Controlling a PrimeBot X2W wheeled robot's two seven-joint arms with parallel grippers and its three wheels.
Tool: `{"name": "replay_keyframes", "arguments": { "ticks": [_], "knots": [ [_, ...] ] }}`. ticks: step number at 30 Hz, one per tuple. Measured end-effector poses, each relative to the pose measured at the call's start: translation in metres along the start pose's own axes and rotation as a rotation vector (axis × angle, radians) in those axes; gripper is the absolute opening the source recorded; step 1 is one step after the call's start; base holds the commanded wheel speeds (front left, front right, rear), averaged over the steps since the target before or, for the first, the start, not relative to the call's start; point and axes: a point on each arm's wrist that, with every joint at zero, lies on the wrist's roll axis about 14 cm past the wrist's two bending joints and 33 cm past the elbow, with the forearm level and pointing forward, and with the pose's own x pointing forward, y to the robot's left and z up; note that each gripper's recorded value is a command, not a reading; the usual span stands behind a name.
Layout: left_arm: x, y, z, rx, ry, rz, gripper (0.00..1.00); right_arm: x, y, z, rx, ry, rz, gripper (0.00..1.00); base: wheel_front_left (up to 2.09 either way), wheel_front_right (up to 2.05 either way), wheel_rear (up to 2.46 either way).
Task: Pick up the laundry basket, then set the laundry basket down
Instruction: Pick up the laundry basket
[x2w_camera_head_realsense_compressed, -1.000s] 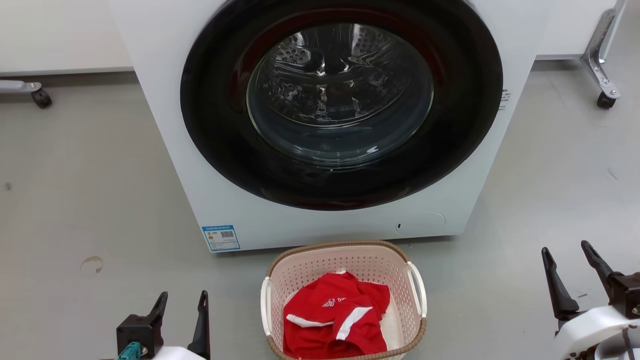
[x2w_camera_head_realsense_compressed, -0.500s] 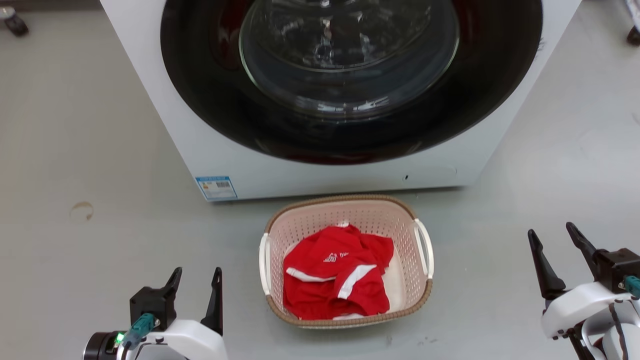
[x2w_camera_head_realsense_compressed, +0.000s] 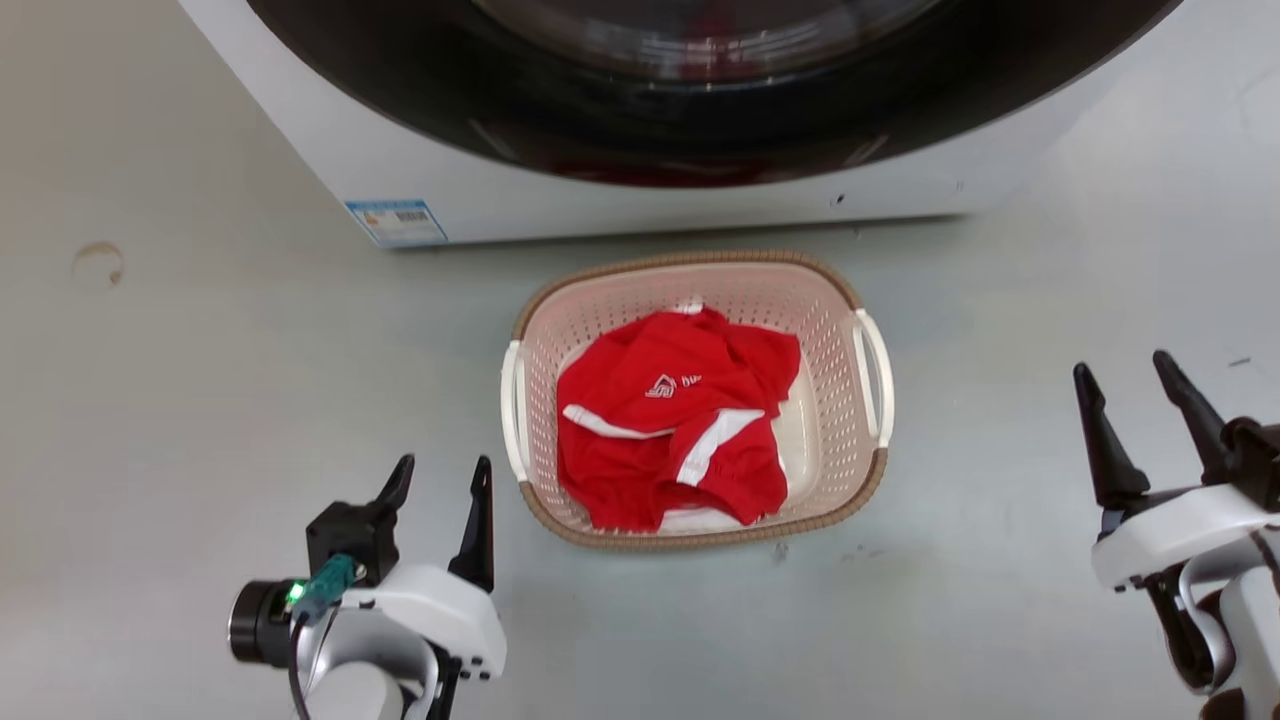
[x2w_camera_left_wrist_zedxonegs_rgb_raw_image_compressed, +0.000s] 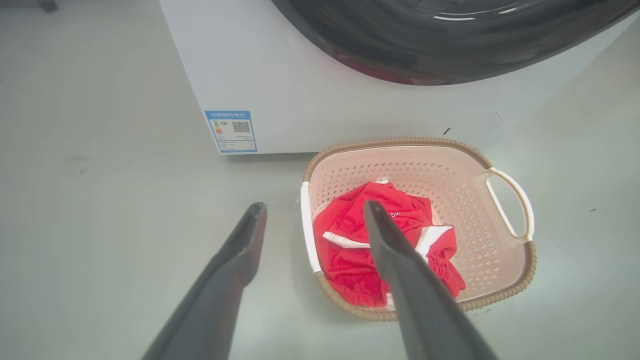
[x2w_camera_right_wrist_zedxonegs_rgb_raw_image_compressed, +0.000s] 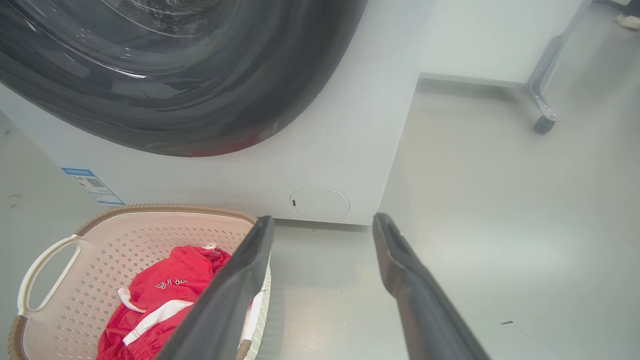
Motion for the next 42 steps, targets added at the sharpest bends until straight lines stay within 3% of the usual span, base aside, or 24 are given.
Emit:
{"name": "replay_keyframes", "arguments": {
  "ticks": [15,27,42],
  "knots": [
    [0.081,0.006,-0.051,-0.046,0.100,-0.055,1.00,0.062,0.000,-0.069,0.087,0.150,0.047,1.00,0.00,0.00,0.00],
    [0.112,0.024,-0.095,-0.045,0.230,-0.064,1.00,0.087,0.024,-0.137,0.171,0.309,0.123,1.00,0.00,0.00,0.00],
    [0.144,0.029,-0.120,-0.008,0.315,-0.102,1.00,0.108,0.041,-0.174,0.183,0.396,0.190,1.00,0.00,0.00,0.00]
  ]
}}
